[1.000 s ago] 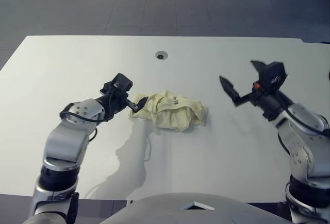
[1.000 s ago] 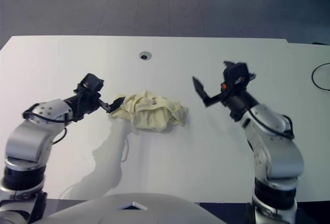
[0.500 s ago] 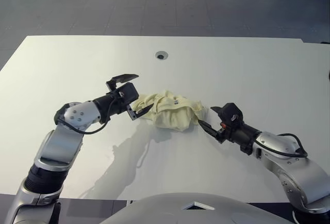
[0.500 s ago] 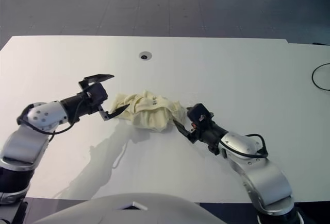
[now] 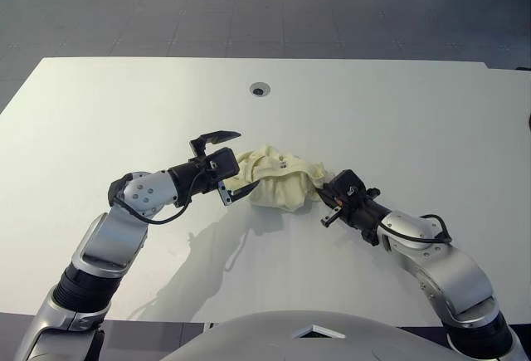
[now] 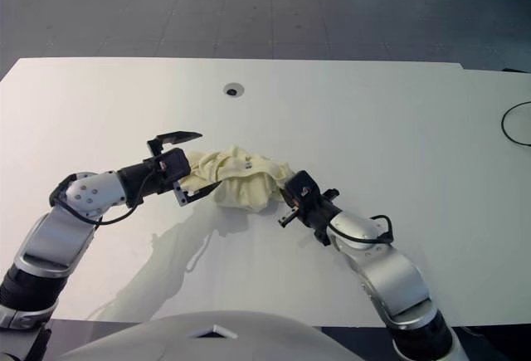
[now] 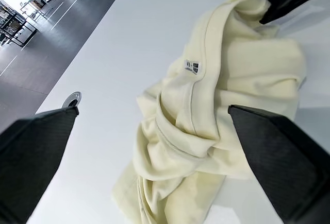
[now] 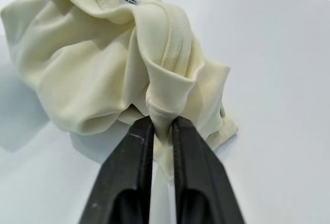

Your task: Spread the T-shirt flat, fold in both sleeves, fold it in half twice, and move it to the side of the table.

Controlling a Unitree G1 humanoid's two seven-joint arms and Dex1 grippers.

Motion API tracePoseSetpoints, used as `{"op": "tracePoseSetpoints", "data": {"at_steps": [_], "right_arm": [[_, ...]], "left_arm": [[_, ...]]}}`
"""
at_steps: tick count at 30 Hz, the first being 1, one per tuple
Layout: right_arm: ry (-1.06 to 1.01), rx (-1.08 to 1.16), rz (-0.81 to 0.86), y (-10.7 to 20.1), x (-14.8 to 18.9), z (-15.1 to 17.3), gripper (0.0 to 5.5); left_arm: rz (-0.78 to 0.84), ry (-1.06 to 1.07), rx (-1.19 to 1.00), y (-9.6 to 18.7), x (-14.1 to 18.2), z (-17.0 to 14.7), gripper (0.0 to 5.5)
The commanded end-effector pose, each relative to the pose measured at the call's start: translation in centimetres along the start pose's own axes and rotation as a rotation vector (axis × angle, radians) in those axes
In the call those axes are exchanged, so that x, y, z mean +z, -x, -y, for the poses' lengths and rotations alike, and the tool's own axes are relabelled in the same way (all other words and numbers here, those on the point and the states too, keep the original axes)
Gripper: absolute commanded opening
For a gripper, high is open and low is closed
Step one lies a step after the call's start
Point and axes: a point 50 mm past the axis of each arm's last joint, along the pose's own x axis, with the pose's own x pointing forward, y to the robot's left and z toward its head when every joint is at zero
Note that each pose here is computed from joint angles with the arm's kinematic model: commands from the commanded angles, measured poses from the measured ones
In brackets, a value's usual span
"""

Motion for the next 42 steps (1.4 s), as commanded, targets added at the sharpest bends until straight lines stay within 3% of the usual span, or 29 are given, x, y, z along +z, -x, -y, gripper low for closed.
{"op": "tracePoseSetpoints", "data": {"at_steps": [1,15,26,42], "right_arm": [[0.029,-0.032,0.036,0.0,0.7,0.4,0.01],[-0.178,-0.095,0.224,0.2,3.7,2.1,0.0],[-0.204,-0.093,0.234,0.0,4.3,2.0,0.0],[-0.203,-0.092,0.224,-0.1,4.1,2.0,0.0]], "left_arm": [[-0.008,-0.02,-0.03,-0.3,-0.2,0.4,5.4],[-0.013,-0.069,-0.068,-1.5,-1.2,0.9,3.1],[-0.028,-0.086,-0.096,-1.6,-1.5,1.1,1.26],[-0.137,-0.184,-0.083,-0.8,-3.0,0.5,3.77]]}}
